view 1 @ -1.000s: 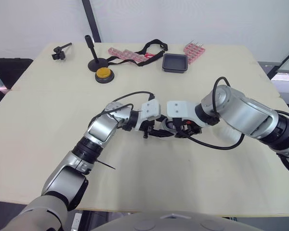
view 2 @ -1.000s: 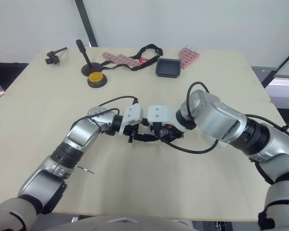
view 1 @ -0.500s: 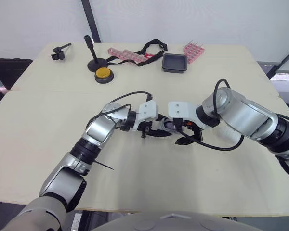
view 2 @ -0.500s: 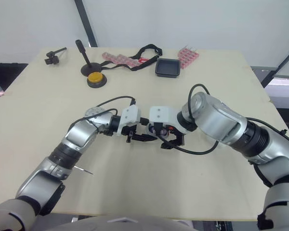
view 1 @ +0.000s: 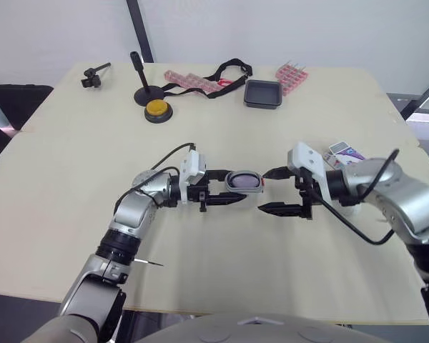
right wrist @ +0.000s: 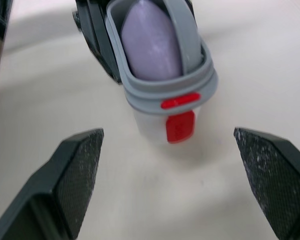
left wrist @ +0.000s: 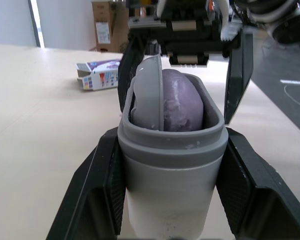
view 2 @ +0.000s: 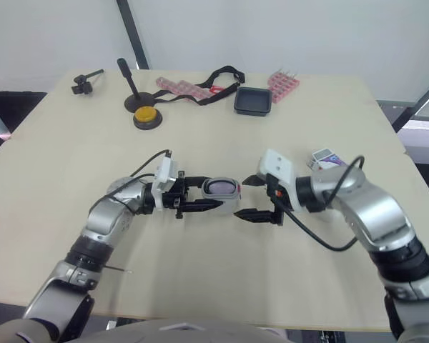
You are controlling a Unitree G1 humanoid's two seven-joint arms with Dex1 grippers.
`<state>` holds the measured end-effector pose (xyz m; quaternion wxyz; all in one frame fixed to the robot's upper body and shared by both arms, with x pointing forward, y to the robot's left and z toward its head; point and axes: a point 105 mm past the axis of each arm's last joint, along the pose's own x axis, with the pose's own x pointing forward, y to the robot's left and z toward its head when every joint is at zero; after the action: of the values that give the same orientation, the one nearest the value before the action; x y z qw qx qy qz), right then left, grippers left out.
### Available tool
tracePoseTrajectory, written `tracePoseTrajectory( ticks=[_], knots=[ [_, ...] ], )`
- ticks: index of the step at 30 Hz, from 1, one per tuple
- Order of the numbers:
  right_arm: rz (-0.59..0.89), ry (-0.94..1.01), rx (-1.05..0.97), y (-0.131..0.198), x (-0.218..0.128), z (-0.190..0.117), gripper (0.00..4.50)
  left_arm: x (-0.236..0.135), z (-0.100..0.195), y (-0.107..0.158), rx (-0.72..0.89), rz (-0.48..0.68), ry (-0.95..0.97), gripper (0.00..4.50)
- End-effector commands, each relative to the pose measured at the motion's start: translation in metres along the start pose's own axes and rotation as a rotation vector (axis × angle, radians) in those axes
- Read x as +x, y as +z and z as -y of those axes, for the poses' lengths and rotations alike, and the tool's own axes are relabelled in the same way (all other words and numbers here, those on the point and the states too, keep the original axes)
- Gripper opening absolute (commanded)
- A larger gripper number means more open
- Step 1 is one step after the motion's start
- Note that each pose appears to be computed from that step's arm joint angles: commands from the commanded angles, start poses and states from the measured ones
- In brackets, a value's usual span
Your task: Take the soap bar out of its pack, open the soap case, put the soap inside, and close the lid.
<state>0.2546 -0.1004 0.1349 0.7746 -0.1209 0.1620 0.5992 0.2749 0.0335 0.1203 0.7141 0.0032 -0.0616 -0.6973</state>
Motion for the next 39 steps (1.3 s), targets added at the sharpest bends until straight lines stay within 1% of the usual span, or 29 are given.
tracePoseTrajectory(
  ticks=[1, 5, 9, 12, 14, 17, 19, 21, 25, 27, 29, 30, 32, 36, 37, 39],
  knots=[
    [0.099, -0.035, -0.084, 0.006, -0.008, -0.004, 4.49, 0.001, 0.005, 0.009, 0.04, 0.049, -0.002, 1.94],
    [0.168, -0.105, -0.064, -0.008, -0.012, -0.003, 4.49, 0.001, 0.011, -0.002, 0.039, 0.03, -0.007, 1.94],
    [0.188, -0.212, -0.061, -0.009, -0.034, 0.007, 4.49, 0.0, 0.008, -0.01, 0.054, 0.009, -0.001, 1.94],
    [0.209, -0.309, -0.027, -0.011, -0.064, 0.013, 4.49, 0.001, 0.006, -0.011, 0.073, 0.001, -0.01, 1.94],
    [0.201, -0.383, -0.019, -0.02, -0.089, 0.012, 4.49, 0.002, 0.007, -0.013, 0.081, -0.012, -0.03, 1.94],
    [0.255, -0.538, 0.012, -0.037, -0.135, 0.007, 4.49, 0.002, 0.005, -0.015, 0.087, -0.027, -0.032, 1.94],
    [0.257, -0.632, -0.003, -0.049, -0.159, 0.002, 4.49, 0.002, 0.003, -0.016, 0.083, -0.025, -0.015, 1.94],
    [0.263, -0.727, 0.023, -0.06, -0.178, -0.001, 4.49, 0.001, 0.0, -0.015, 0.073, -0.013, 0.001, 1.94],
    [0.275, -0.851, 0.069, -0.073, -0.205, -0.006, 4.49, 0.002, 0.0, -0.012, 0.06, 0.0, 0.012, 1.94],
    [0.243, -0.928, 0.101, -0.089, -0.221, -0.01, 4.49, 0.002, 0.001, -0.012, 0.059, 0.0, 0.009, 1.94],
    [0.182, -0.982, 0.146, -0.112, -0.235, -0.018, 4.49, 0.003, 0.002, -0.012, 0.053, 0.0, 0.005, 1.94],
    [0.157, -0.996, 0.183, -0.124, -0.24, -0.025, 4.49, 0.003, 0.004, -0.012, 0.047, -0.005, -0.006, 1.94],
    [0.115, -0.983, 0.228, -0.138, -0.243, -0.034, 4.49, 0.002, 0.008, -0.013, 0.044, -0.02, -0.03, 1.94],
    [0.079, -0.984, 0.247, -0.142, -0.248, -0.031, 4.49, 0.0, 0.007, -0.014, 0.045, -0.038, -0.034, 1.94],
    [0.057, -0.971, 0.264, -0.142, -0.248, -0.03, 4.49, 0.0, 0.007, -0.015, 0.048, -0.043, -0.036, 1.94],
    [-0.033, -0.898, 0.264, -0.139, -0.246, -0.025, 4.49, 0.0, 0.006, -0.015, 0.048, -0.048, -0.037, 1.94]
  ],
)
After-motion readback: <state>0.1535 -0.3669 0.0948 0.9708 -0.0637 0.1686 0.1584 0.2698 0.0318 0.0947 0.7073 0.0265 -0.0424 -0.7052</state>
